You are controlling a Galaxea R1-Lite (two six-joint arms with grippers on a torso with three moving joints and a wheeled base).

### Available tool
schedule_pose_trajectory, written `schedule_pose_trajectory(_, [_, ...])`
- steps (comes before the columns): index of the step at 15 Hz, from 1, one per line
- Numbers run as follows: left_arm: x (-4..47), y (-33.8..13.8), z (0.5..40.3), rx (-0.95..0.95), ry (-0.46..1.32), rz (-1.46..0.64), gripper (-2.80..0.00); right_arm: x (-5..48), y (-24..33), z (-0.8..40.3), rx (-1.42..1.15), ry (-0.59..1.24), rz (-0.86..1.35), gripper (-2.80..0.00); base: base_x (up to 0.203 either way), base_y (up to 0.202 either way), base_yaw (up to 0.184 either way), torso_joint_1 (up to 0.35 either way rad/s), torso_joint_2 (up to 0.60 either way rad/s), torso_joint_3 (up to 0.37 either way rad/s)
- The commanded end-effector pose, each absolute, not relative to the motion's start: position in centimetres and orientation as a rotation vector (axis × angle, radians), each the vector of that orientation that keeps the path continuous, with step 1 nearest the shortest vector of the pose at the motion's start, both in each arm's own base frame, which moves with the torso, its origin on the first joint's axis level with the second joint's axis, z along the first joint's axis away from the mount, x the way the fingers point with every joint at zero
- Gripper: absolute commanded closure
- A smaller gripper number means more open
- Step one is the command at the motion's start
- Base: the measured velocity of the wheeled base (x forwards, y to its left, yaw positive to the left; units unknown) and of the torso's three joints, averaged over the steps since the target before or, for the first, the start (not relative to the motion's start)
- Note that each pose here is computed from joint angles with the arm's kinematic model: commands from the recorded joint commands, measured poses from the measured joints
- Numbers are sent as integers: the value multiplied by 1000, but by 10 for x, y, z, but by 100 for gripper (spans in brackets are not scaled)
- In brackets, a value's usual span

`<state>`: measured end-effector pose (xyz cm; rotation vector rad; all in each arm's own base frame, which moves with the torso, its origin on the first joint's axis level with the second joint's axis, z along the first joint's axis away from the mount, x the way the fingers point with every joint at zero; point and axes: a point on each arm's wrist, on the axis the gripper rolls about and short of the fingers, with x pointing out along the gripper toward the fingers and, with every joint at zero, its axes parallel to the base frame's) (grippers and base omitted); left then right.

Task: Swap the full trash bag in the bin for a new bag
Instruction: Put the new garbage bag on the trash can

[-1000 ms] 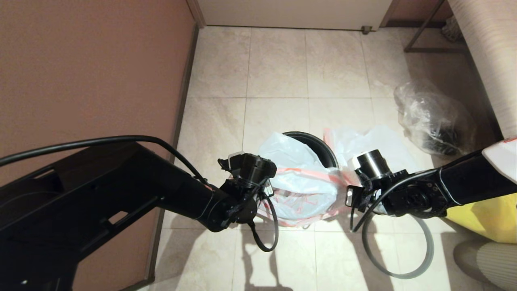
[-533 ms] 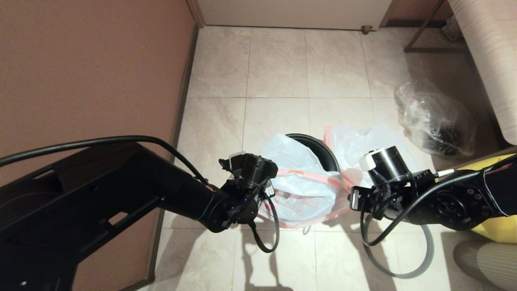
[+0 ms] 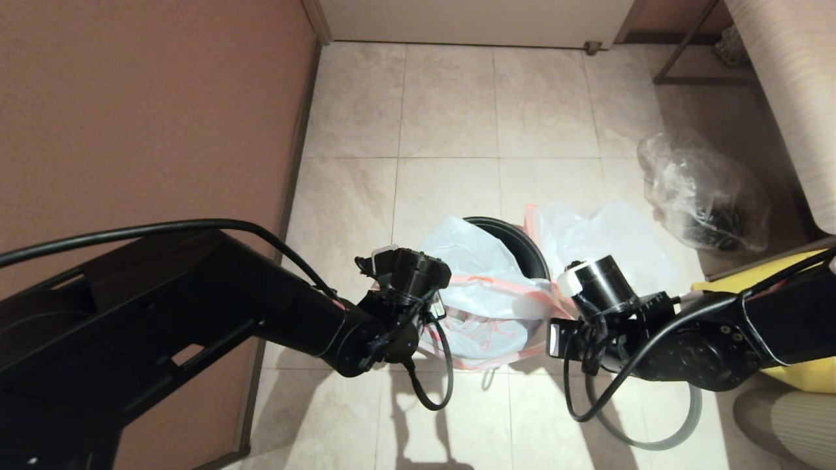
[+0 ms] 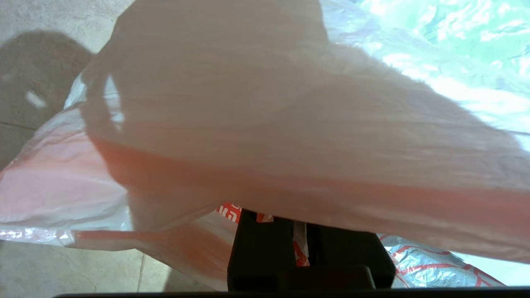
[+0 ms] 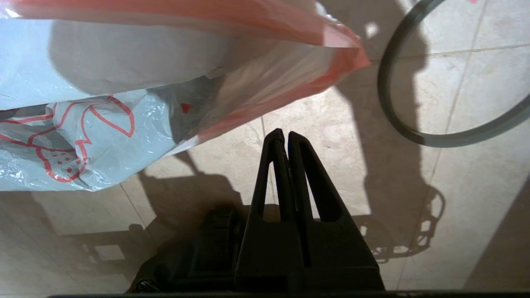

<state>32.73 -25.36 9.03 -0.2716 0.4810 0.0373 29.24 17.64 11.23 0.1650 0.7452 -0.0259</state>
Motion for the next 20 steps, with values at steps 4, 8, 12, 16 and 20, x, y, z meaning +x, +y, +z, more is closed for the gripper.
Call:
schedule_pose_trajectory(4, [324,-256,93,-276,476,30,0,316,196,87,175,711,-10,0,0,0,0,0,0,0])
schedule_pose_trajectory(8, [323,-257,91,-272,481,29,0,337,187,96,189,612,-78,0,0,0,0,0,0,0])
schedule_pose_trajectory(12, [321,-261,84,-258,497,22,0,349,173,106,209,530,-135,0,0,0,0,0,0,0])
schedule_pose_trajectory(16, [316,-265,78,-241,512,11,0,357,170,123,239,470,-138,0,0,0,0,0,0,0])
schedule_pose_trajectory(20, [310,-269,76,-228,520,-6,0,368,166,130,260,439,-152,0,0,0,0,0,0,0])
